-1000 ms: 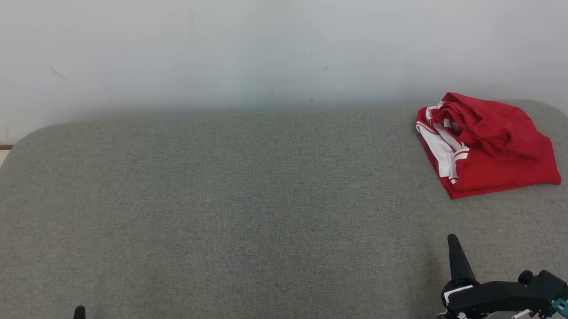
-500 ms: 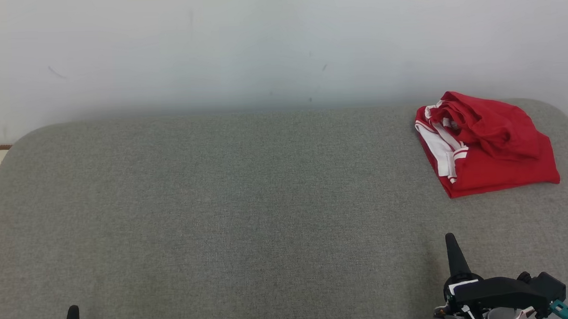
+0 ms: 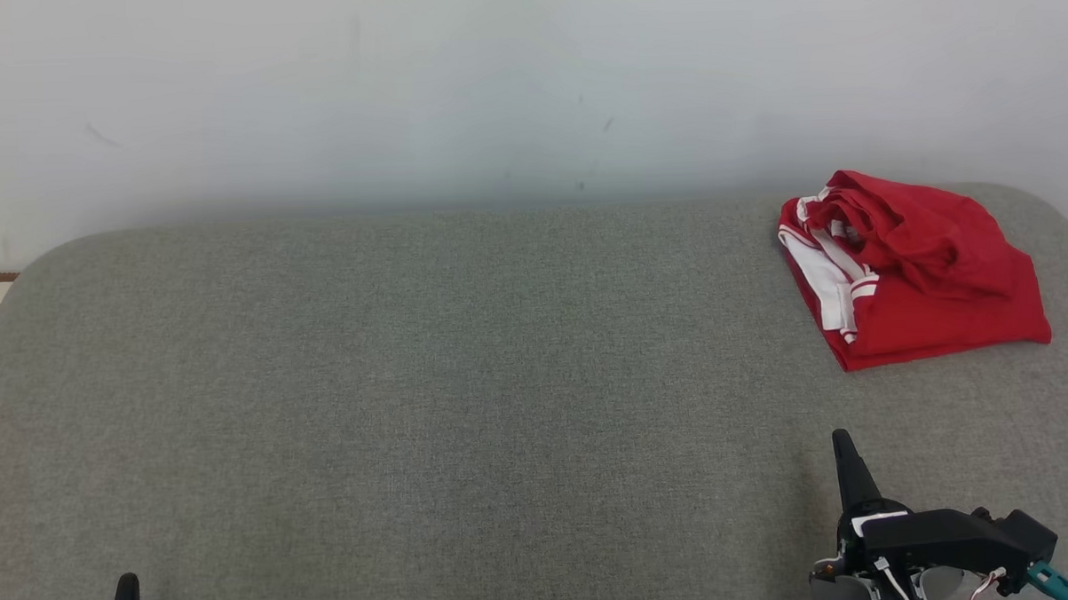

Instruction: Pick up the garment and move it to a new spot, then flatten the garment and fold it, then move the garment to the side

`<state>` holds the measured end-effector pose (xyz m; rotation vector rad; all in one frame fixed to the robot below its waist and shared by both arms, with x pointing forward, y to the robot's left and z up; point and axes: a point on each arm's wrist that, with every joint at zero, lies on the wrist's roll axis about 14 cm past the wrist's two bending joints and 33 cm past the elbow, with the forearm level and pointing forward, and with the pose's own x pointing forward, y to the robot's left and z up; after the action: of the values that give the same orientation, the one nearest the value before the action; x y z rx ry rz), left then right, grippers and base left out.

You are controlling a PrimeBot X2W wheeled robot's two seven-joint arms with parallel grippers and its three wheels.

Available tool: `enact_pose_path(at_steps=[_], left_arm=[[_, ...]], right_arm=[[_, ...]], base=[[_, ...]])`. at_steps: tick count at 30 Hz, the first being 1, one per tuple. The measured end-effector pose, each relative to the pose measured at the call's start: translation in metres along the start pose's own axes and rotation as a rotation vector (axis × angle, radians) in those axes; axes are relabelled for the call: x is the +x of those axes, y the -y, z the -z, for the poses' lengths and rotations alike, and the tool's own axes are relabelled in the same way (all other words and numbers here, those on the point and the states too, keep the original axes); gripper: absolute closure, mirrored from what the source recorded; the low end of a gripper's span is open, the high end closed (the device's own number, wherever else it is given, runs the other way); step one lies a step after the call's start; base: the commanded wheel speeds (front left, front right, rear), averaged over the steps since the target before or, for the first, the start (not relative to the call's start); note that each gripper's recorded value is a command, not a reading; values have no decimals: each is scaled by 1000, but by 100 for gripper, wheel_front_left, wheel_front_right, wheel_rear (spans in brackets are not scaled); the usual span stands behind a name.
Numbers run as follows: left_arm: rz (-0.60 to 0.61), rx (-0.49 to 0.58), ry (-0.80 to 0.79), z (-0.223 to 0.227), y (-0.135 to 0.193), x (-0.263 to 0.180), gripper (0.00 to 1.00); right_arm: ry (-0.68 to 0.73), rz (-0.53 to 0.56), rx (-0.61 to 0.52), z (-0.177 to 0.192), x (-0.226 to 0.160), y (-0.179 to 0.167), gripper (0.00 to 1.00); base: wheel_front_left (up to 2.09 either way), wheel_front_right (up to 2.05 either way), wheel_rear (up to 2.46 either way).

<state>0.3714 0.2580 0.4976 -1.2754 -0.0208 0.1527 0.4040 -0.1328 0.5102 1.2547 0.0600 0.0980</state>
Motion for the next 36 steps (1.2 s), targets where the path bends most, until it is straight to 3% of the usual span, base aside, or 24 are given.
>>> enact_pose_path(at_steps=[36], left_arm=[[53,-276,-15,-7,3,4,100]], right_arm=[[1,25,287,-1,8,2,100]], base=[[0,0,0]])
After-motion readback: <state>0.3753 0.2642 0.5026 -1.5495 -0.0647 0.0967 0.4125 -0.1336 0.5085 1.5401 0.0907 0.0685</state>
